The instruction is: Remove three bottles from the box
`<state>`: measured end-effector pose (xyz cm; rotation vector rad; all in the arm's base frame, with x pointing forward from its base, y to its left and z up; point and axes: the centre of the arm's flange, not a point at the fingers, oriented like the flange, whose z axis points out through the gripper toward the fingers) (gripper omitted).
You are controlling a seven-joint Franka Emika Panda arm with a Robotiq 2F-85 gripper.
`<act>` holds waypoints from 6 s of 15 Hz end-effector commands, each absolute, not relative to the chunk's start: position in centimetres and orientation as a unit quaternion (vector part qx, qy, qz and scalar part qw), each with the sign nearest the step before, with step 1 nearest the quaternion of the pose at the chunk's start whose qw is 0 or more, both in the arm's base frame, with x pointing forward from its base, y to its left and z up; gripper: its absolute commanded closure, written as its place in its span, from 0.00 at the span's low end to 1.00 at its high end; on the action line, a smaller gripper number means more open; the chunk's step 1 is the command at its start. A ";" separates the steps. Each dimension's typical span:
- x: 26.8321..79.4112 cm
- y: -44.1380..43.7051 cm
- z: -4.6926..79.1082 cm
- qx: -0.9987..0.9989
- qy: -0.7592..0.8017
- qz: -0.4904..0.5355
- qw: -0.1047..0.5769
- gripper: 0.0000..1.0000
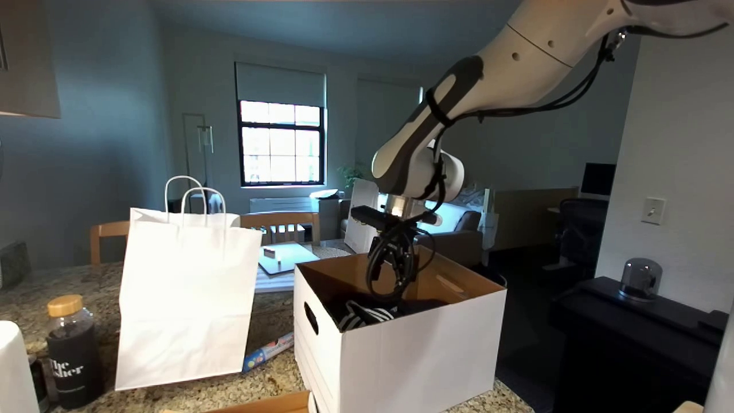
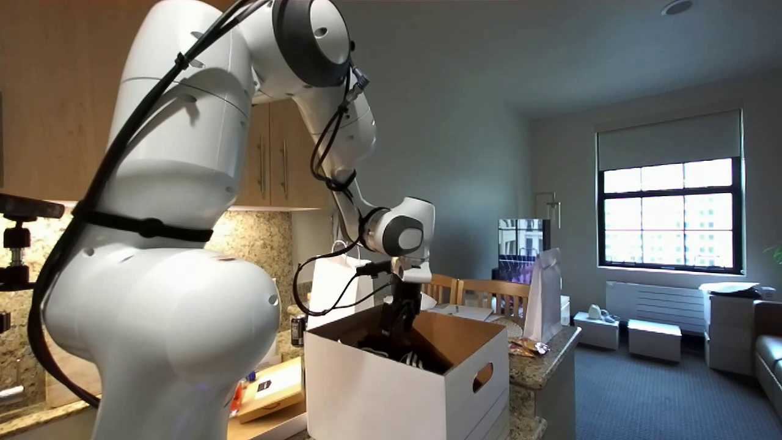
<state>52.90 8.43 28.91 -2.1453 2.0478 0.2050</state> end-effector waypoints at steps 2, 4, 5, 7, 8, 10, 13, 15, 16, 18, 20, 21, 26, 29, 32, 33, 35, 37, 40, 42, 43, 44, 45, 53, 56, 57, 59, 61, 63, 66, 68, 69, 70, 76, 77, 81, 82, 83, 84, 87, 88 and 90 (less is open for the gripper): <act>51.2 7.0 25.6 -0.648 0.757 0.054 0.064 0.00; 51.1 7.0 24.4 -0.644 0.761 0.059 0.052 0.00; 51.0 7.2 24.0 -0.644 0.761 0.061 0.048 0.00; 50.9 7.3 23.6 -0.645 0.761 0.058 0.035 0.00; 50.8 7.4 23.5 -0.645 0.761 0.056 0.032 0.00; 50.9 7.6 23.4 -0.648 0.759 0.052 0.029 0.00; 51.6 8.3 22.8 -0.661 0.749 0.050 0.028 0.00; 52.1 8.4 22.2 -0.665 0.745 0.044 0.031 0.00; 52.4 8.5 21.9 -0.667 0.743 0.042 0.041 0.00; 52.9 9.0 21.3 -0.669 0.741 0.033 0.053 0.00; 53.0 9.3 20.6 -0.667 0.742 0.024 0.056 0.00; 53.0 9.3 20.2 -0.668 0.742 0.024 0.058 0.00; 53.1 9.6 19.1 -0.670 0.740 0.023 0.058 0.00; 52.7 9.2 19.1 -0.669 0.741 0.023 0.053 0.00; 52.7 8.6 18.8 -0.667 0.743 0.027 0.048 0.00; 52.7 8.6 18.6 -0.668 0.742 0.027 0.048 0.00; 52.6 8.2 18.4 -0.667 0.743 0.028 0.045 0.00; 52.4 8.0 18.3 -0.668 0.742 0.030 0.048 0.00; 52.6 8.3 17.8 -0.670 0.740 0.032 0.047 0.00; 52.4 8.1 17.7 -0.668 0.742 0.033 0.049 0.00; 52.2 8.3 17.6 -0.668 0.741 0.033 0.050 0.00; 52.0 8.4 17.4 -0.669 0.741 0.034 0.050 0.00; 51.7 8.8 17.2 -0.671 0.739 0.034 0.050 0.00; 49.3 10.2 16.1 -0.671 0.738 0.035 0.067 0.00; 49.2 10.8 15.3 -0.673 0.734 0.041 0.077 0.00; 49.3 11.0 15.0 -0.674 0.732 0.046 0.084 0.00; 49.4 11.4 14.5 -0.675 0.730 0.050 0.091 0.00; 49.2 11.4 13.7 -0.674 0.730 0.057 0.101 0.00; 49.2 11.7 12.9 -0.674 0.728 0.068 0.109 0.00; 49.2 11.9 11.7 -0.671 0.727 0.086 0.119 0.00; 48.6 11.7 11.3 -0.666 0.729 0.094 0.128 0.00; 48.1 11.7 11.1 -0.664 0.729 0.097 0.133 0.00; 47.6 11.8 10.9 -0.664 0.729 0.098 0.134 0.00; 48.8 10.8 13.2 -0.661 0.737 0.077 0.121 0.00; 49.1 10.6 13.8 -0.663 0.736 0.072 0.117 0.00; 50.2 9.8 14.3 -0.671 0.732 0.070 0.096 0.00; 50.3 9.4 14.2 -0.672 0.731 0.074 0.093 0.00; 50.5 9.0 14.2 -0.673 0.730 0.082 0.088 0.00; 50.6 8.6 14.5 -0.674 0.728 0.091 0.086 0.00; 50.9 8.5 16.0 -0.687 0.711 0.117 0.093 0.00; 50.9 8.8 16.7 -0.691 0.705 0.125 0.096 0.00; 51.1 9.2 17.7 -0.690 0.699 0.154 0.109 0.00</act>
